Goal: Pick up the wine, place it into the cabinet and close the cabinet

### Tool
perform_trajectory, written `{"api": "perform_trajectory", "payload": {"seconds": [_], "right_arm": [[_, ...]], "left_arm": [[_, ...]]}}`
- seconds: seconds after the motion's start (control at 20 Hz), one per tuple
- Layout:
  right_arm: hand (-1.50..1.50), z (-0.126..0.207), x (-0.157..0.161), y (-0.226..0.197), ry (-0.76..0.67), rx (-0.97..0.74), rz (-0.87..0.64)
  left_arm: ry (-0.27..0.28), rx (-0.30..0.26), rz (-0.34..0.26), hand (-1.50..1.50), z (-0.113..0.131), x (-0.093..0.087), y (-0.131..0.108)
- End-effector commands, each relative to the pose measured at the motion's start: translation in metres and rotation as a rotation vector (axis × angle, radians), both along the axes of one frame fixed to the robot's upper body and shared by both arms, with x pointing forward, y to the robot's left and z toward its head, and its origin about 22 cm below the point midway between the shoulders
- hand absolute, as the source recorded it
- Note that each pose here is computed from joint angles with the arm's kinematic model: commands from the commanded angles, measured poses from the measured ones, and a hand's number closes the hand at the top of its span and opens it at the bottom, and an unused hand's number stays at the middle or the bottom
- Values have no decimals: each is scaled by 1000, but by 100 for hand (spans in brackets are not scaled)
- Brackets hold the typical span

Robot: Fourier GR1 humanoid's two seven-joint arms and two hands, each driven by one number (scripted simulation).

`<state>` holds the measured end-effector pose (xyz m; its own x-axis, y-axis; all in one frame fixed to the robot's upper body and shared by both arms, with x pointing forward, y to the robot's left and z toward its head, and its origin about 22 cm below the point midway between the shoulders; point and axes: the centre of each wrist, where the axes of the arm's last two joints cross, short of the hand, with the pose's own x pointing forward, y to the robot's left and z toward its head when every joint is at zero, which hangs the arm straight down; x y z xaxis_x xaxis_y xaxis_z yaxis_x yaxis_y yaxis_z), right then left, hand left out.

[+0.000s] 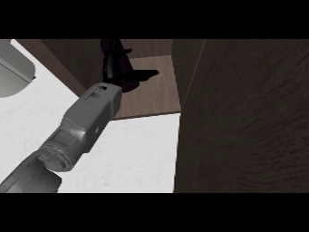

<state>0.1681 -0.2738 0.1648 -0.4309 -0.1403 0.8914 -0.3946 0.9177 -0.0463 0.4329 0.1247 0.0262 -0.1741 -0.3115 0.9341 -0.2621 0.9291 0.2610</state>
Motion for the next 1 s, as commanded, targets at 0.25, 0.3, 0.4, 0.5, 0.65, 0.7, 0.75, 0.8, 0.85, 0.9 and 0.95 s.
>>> {"api": "perform_trajectory", "payload": {"seconds": [0.25, 0.3, 0.4, 0.5, 0.65, 0.7, 0.75, 0.8, 0.85, 0.9, 0.95], "right_arm": [[-150, 0, -1, 4, -13, -2, 13], [-150, -5, -1, -3, -7, -1, 4], [-150, -6, 3, -4, 16, 3, 9], [-150, -7, 2, 3, 2, 0, 23], [-150, 1, 7, 6, 9, -4, 6], [-150, 1, 5, -2, 31, -5, -5], [-150, 6, 11, 7, 7, 16, -6], [-150, 2, -5, 2, 9, 3, 2], [-150, 2, 2, 8, 24, 0, 7], [-150, 2, -6, 5, 7, 15, -4], [-150, 5, 7, 4, 25, 5, -7]], "left_arm": [[-2, -46, -43, -150, 4, 1, -11], [-18, -63, -42, -150, -13, -10, -17], [-28, -57, -46, -150, 1, -2, -14], [-56, -100, -71, -150, 6, -1, -20], [-82, -126, -93, -150, -2, -8, -31], [-75, -148, -103, -150, -3, -9, -31], [-98, -152, -101, -150, -22, -17, -21], [-109, -177, -94, -150, -24, -21, -25], [-139, -176, -132, -150, -15, -16, -28], [-143, -204, -136, -150, 0, -11, -37], [-159, -208, -155, -150, -5, -17, -41]]}}
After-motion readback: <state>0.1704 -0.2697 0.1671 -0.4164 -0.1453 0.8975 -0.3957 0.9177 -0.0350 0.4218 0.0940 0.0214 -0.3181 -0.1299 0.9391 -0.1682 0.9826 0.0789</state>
